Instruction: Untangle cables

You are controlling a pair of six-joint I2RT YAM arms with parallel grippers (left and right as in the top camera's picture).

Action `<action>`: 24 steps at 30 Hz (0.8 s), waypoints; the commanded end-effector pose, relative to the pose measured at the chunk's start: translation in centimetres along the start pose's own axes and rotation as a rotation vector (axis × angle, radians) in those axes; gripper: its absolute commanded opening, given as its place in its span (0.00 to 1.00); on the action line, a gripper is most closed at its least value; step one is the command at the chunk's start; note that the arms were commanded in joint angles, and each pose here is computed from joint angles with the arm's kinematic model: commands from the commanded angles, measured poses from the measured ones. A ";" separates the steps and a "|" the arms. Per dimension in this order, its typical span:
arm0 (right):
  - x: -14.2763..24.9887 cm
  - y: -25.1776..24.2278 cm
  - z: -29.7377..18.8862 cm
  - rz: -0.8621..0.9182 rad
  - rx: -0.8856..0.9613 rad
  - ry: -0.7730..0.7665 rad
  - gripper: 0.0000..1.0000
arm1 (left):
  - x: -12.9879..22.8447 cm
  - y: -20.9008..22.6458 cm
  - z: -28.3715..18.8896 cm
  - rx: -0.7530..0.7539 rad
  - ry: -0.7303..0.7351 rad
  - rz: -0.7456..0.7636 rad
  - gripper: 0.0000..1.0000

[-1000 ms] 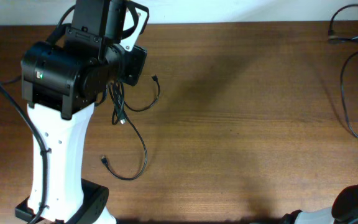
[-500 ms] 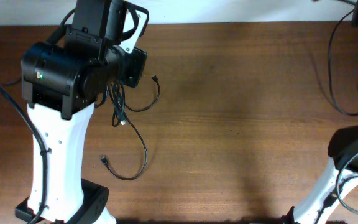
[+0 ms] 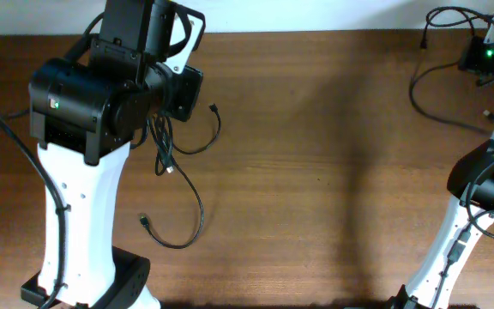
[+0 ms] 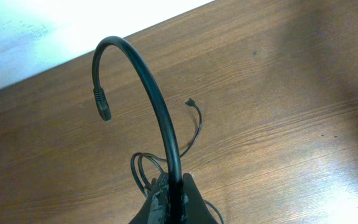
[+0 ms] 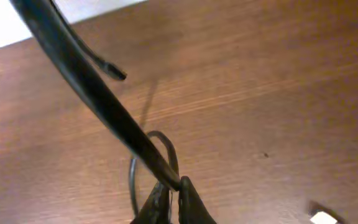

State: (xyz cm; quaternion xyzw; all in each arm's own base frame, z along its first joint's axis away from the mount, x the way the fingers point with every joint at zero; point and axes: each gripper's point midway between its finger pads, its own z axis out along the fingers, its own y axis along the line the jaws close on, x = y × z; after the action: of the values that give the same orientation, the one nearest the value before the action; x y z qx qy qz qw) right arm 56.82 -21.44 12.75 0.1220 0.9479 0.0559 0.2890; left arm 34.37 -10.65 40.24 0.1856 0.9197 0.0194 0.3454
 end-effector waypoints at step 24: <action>4.4 -3.0 0.9 0.037 -0.069 0.104 0.98 | -0.2 0.4 -1.2 -0.006 -0.034 -0.035 0.00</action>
State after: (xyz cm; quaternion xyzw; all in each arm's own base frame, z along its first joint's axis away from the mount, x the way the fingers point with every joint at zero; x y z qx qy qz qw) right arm 52.58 -24.45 4.47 0.1580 0.9629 0.0840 0.2022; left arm 34.37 -10.65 40.24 0.1787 0.9211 0.0168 0.3455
